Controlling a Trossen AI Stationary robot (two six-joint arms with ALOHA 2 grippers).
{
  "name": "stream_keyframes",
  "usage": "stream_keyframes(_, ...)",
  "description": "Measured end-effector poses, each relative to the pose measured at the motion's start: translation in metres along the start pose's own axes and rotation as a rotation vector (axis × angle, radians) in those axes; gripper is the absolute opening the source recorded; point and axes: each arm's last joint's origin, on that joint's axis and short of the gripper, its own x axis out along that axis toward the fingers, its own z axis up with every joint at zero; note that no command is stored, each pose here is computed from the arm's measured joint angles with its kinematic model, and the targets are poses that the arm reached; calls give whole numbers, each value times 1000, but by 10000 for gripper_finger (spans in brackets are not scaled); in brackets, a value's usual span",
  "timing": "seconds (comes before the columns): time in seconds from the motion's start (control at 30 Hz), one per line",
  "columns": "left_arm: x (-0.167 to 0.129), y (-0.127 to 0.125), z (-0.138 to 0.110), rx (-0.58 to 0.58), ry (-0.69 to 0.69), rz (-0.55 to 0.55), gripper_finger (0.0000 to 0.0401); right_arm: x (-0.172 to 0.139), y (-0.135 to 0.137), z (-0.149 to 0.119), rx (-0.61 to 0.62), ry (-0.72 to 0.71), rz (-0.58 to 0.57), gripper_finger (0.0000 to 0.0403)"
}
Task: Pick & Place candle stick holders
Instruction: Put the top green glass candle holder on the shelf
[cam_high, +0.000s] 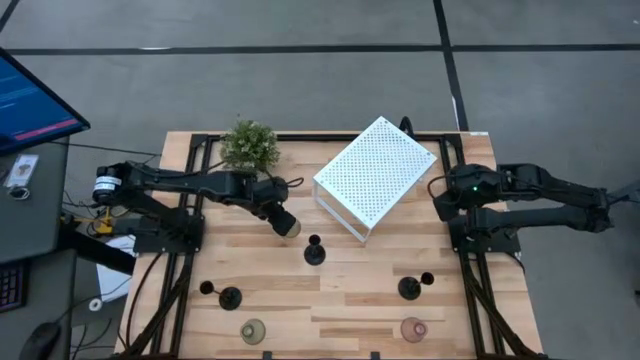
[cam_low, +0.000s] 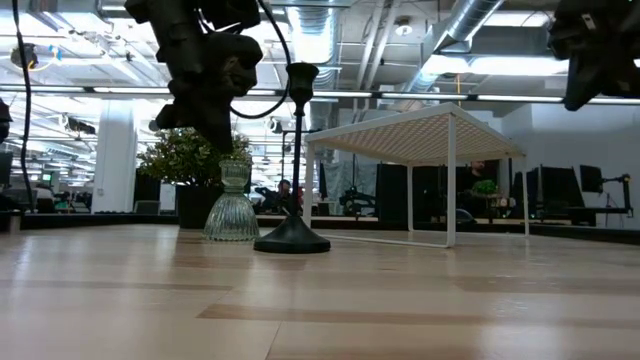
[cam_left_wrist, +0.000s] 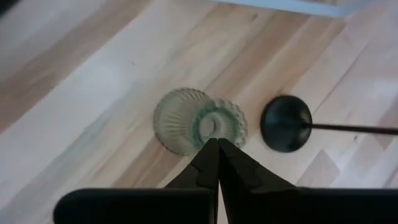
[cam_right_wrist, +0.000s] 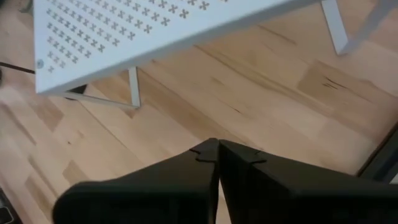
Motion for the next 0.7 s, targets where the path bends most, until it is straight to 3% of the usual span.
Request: stream_keyframes(0.7, 0, -2, 2, -25, -37, 1, 6, 14, -8, -10, -20, 79, -70, 1)
